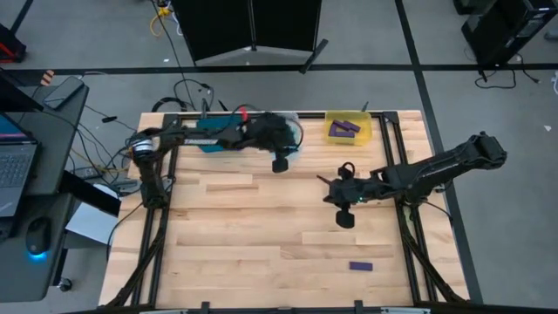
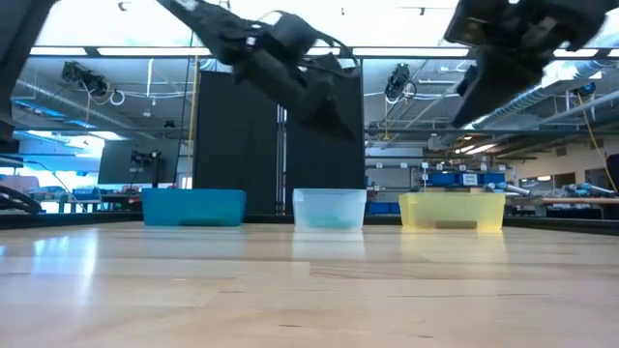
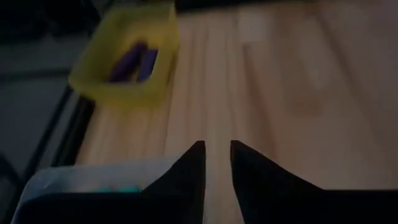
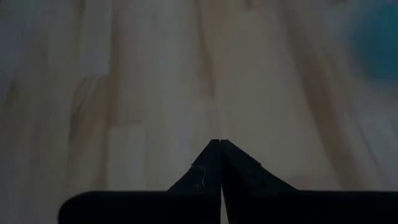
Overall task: Sort blocks
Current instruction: Put the violet block into the yellow bin
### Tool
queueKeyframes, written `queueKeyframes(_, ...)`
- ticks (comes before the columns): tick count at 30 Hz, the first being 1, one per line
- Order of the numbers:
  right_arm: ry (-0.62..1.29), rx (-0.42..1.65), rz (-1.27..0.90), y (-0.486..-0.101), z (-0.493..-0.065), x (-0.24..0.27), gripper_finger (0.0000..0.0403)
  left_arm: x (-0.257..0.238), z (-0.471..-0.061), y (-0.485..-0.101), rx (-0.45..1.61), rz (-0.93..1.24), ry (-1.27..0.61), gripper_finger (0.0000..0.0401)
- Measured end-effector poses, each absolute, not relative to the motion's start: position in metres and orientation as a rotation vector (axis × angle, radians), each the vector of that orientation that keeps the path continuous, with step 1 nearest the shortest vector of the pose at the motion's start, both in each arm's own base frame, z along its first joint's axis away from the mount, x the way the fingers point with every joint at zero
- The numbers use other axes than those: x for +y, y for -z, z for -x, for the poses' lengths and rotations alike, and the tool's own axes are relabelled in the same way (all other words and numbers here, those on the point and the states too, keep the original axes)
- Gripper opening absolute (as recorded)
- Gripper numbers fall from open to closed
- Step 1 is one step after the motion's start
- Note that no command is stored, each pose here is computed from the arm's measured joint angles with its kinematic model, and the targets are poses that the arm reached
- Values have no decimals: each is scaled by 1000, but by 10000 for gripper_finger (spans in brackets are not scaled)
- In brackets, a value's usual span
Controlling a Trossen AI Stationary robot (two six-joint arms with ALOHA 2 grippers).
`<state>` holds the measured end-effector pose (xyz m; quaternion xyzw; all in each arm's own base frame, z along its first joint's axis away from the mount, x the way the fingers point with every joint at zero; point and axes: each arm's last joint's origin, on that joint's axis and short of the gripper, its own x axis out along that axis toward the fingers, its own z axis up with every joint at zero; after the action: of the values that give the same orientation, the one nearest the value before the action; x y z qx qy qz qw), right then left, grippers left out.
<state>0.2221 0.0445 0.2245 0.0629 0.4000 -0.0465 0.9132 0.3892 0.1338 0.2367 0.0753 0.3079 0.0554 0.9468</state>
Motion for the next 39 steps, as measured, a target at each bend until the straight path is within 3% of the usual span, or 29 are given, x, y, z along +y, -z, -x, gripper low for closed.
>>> queueKeyframes(12,125,1096,-311,-210,-203,98,28,51,-322,-250,163,-128,-61,71)
queueKeyframes(19,86,1214,-433,-206,-205,152,49,31,-302,-252,102,-146,-94,71)
queueKeyframes(23,93,1297,-460,-195,-208,179,90,30,-302,-251,108,-145,-93,71)
queueKeyframes(32,129,1483,-408,-176,-215,224,223,30,-303,-250,117,-150,-95,71)
queueKeyframes(39,161,1560,-297,-163,-208,231,254,30,-303,-249,125,-178,-93,71)
